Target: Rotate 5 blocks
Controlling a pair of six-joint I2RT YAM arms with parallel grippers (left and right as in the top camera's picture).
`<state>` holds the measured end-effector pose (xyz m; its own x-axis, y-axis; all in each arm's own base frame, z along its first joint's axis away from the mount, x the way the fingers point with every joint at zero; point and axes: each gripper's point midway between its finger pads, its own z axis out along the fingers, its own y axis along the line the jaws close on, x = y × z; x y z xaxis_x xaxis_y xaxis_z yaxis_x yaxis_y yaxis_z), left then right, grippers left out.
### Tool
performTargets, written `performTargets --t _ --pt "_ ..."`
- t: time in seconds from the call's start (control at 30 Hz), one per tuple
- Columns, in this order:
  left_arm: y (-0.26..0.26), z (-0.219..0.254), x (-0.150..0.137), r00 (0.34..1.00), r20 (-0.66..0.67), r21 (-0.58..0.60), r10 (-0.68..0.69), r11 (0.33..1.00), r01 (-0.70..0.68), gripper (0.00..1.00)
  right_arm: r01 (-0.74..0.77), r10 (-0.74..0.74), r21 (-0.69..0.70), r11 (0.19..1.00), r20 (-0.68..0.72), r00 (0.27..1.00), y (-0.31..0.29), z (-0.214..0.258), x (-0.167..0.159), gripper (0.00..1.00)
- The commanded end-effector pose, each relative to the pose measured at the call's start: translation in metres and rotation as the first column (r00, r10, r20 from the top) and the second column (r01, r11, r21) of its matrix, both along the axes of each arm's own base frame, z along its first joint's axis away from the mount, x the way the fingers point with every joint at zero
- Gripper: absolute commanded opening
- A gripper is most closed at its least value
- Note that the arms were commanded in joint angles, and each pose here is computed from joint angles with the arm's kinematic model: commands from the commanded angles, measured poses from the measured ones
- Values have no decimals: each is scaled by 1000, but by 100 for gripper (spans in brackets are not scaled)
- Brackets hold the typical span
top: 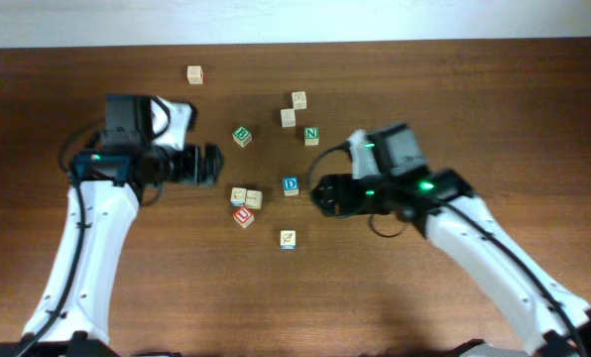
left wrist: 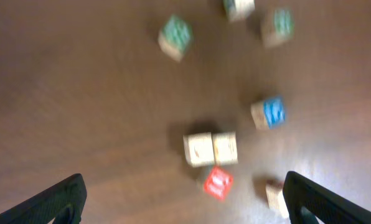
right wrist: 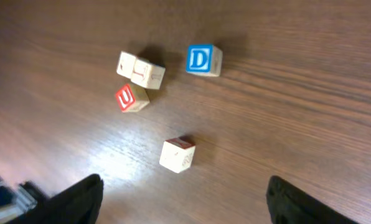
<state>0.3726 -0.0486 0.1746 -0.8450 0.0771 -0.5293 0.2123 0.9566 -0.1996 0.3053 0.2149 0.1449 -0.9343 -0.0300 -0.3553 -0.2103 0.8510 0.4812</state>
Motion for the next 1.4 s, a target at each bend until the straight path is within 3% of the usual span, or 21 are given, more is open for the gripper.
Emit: performTargets --t 0.0,0.1,0.27,0.5,0.83,1.13,1.37 --pt "30 35 20 978 77 43 192 980 -196 99 119 -123 -136 984 -22 992 9 -22 5 76" --pt "57 34 21 938 91 123 335 931 -344 99 97 -112 -166 981 -82 990 26 -45 -6 75" --pt "82 26 20 883 98 200 458 860 -468 99 75 -110 -206 976 -163 980 47 -82 -20 71" --pt "83 4 24 884 47 231 464 856 -462 99 144 -183 -200 969 -194 964 61 -99 -21 61" --pt "83 -12 26 886 11 249 464 857 -452 99 109 -165 -245 963 -221 961 80 -118 -24 57" --pt "83 -12 26 886 7 250 464 857 -451 99 104 -170 -276 956 -226 959 77 -120 -27 35" --pt "83 -13 24 887 0 250 462 859 -447 99 87 -156 -288 954 -225 962 83 -121 -37 35"
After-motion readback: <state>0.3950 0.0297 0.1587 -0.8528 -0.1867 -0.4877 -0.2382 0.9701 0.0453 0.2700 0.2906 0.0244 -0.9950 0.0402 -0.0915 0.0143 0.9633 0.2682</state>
